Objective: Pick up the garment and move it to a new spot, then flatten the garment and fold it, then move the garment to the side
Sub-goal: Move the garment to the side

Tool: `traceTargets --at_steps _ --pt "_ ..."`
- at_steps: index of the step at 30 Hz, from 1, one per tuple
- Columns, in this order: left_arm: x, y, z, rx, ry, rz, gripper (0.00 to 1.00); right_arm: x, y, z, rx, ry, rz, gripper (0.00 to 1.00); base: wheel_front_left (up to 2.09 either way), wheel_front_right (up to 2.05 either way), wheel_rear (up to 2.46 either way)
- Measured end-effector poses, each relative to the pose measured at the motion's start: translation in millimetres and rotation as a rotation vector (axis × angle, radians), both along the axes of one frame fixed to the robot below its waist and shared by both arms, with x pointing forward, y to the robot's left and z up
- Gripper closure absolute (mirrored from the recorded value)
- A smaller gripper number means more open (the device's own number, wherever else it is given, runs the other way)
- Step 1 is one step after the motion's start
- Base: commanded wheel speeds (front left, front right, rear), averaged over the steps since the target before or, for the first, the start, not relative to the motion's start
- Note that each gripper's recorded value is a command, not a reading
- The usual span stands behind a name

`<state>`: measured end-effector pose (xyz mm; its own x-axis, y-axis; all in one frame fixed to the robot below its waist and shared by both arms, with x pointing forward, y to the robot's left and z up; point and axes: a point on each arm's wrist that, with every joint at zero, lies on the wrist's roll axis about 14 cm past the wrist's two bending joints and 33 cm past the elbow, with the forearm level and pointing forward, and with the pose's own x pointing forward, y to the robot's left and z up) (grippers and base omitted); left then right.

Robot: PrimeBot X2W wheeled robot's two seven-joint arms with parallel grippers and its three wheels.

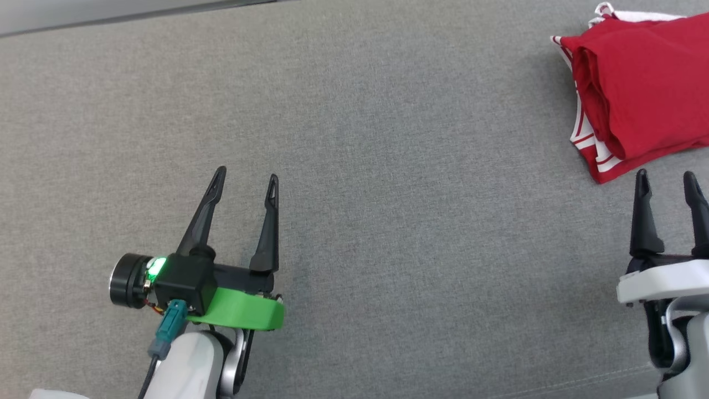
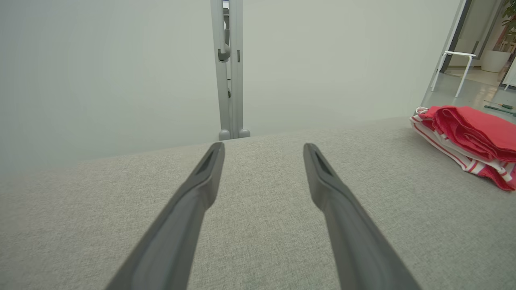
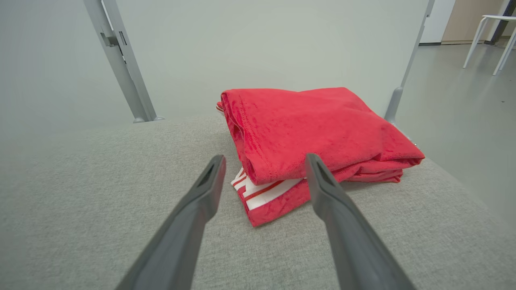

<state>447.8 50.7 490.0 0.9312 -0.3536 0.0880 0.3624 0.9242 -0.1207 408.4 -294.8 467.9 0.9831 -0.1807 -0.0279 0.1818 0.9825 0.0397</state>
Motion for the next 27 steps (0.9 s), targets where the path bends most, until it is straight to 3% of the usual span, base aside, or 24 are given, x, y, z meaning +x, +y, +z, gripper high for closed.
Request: traceTargets --at_steps 13,27 --pt "-46.4 79.3 3.0 0.023 0.042 0.231 0.0 -29.1 95.4 39.7 0.059 -0.096 0.204 0.0 0.0 0.0 0.0" --pt "-96.7 105.8 1.5 0.037 0.057 0.293 0.0 -70.7 119.0 48.7 0.057 -0.081 0.271 0.0 0.0 0.0 0.0"
